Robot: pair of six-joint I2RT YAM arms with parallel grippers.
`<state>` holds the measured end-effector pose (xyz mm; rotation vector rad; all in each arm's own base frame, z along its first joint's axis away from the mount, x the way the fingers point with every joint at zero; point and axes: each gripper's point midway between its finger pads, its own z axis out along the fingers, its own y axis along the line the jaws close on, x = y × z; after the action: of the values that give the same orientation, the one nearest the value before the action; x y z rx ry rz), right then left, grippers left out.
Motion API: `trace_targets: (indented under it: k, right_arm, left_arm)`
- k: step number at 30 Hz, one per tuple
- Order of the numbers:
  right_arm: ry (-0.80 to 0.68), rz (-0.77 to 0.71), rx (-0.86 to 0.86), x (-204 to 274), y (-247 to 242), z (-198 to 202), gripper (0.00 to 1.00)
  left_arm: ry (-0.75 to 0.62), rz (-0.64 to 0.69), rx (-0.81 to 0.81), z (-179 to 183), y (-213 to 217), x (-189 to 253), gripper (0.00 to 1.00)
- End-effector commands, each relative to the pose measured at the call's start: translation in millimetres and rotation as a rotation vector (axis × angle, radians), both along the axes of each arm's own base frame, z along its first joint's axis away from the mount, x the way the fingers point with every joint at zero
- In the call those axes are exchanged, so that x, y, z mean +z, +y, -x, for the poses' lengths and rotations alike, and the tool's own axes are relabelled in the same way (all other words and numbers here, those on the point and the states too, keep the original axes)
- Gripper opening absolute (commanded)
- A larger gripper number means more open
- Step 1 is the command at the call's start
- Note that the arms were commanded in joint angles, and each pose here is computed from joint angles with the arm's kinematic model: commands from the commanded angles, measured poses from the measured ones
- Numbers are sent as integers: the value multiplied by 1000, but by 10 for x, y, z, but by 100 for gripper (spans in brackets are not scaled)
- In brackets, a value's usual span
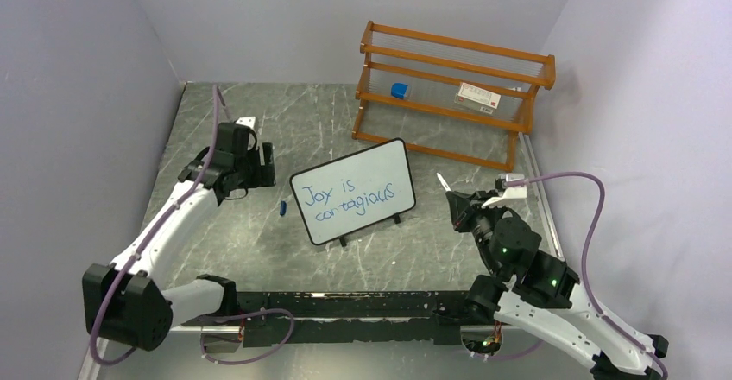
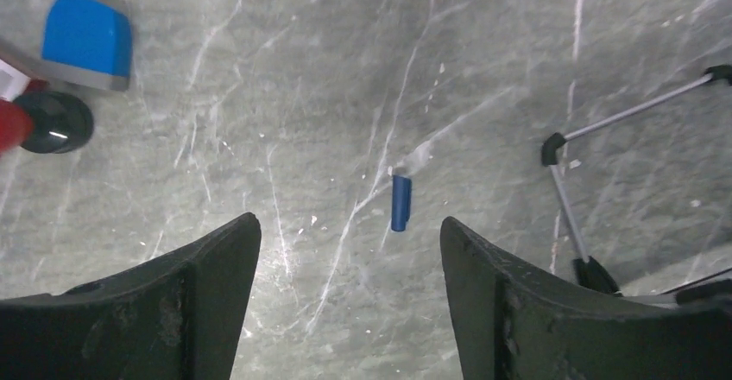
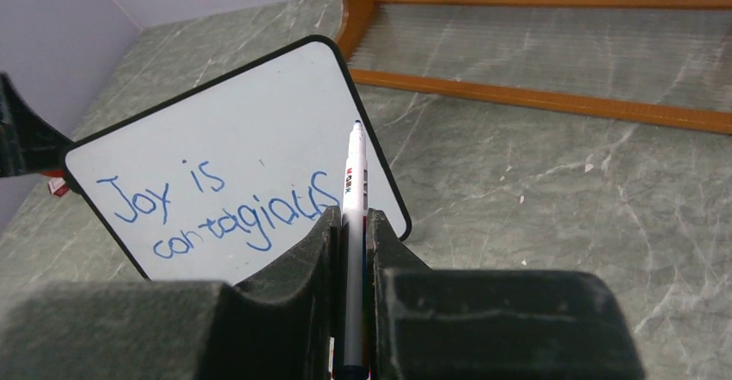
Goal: Write a sentence on the whiteboard
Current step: Close the whiteboard marker at the center of the board.
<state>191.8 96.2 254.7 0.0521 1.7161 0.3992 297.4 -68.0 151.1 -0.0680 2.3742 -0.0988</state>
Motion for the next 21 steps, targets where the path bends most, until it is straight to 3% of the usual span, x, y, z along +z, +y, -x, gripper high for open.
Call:
trace_targets:
  k: [1, 6, 13, 21]
  right_arm:
    - [-25, -11, -13, 72, -71, 15, 0]
    - [-26, -5, -14, 85, -67, 8, 0]
    - [-30, -13, -16, 91, -74, 10, 0]
    - [-29, -5, -19, 84, -72, 2, 0]
  left_arm:
    - [103, 43, -37, 21, -66, -308, 76]
    - [252, 86, -96, 77, -224, -747, 57]
    - [354, 78, -124, 87, -264, -1093, 41]
    - [381, 106, -156, 34, -358, -1168, 39]
